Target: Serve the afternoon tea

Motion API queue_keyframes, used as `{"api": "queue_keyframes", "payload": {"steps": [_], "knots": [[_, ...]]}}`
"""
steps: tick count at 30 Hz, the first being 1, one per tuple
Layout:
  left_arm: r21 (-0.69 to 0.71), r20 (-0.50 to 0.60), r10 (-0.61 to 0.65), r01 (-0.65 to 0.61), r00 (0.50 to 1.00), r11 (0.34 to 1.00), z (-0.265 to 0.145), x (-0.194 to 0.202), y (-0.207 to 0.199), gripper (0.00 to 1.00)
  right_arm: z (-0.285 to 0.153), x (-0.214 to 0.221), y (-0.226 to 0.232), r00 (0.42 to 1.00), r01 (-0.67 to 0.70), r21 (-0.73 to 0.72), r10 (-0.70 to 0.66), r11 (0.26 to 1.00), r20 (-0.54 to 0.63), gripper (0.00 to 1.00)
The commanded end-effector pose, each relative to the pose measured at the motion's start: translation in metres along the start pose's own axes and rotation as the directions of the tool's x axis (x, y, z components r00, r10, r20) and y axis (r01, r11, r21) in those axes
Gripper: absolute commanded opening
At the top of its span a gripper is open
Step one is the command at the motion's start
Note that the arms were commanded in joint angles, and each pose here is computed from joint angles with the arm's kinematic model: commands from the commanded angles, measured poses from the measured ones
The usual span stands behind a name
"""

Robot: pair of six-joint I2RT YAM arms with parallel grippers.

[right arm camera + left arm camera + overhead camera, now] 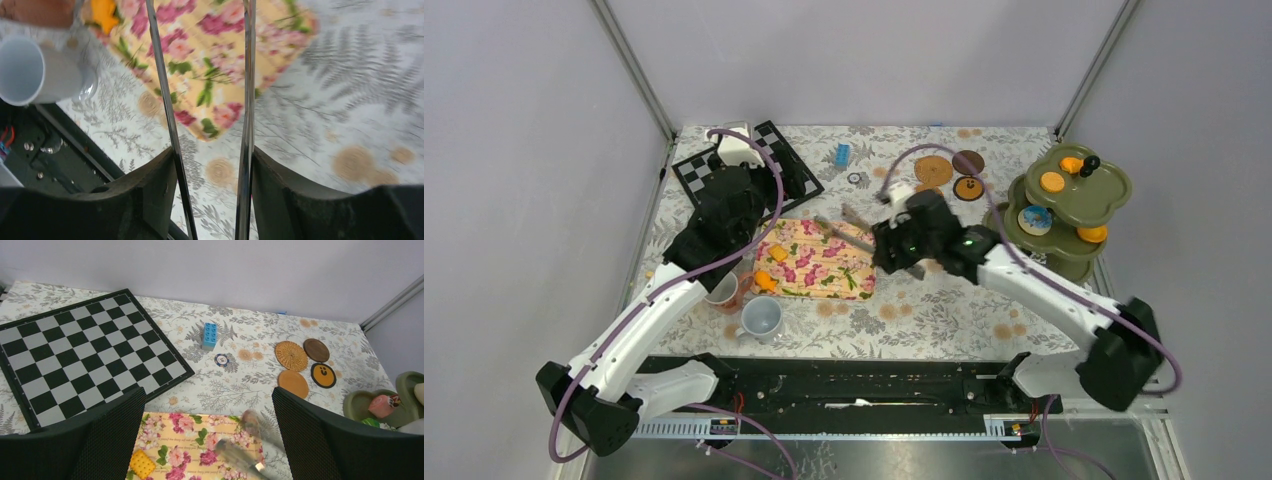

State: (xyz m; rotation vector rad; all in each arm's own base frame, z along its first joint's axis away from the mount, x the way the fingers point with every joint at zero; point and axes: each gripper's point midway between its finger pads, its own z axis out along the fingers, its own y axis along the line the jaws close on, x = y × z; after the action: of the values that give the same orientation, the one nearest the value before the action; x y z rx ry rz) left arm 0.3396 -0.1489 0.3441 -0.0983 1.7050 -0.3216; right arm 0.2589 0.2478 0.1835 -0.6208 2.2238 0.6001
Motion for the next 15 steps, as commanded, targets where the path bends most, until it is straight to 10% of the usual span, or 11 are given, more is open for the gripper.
{"api": "queue_keyframes", "payload": {"steps": [1,15], "knots": [[-0.031,0.081,-0.018,0.02,0.997,0.999,-0.008,-0.022,0.007,0.99,0.037,-0.009,0.058,0.988,0.156,-0.128,-0.154,0.98,0.023,0.59],[-0.025,0.073,-0.015,0.017,0.997,1.0,-0.005,-0.019,0.006,0.99,0.127,0.03,0.098,0.924,0.364,0.062,-0.353,0.929,-0.145,0.6]]}}
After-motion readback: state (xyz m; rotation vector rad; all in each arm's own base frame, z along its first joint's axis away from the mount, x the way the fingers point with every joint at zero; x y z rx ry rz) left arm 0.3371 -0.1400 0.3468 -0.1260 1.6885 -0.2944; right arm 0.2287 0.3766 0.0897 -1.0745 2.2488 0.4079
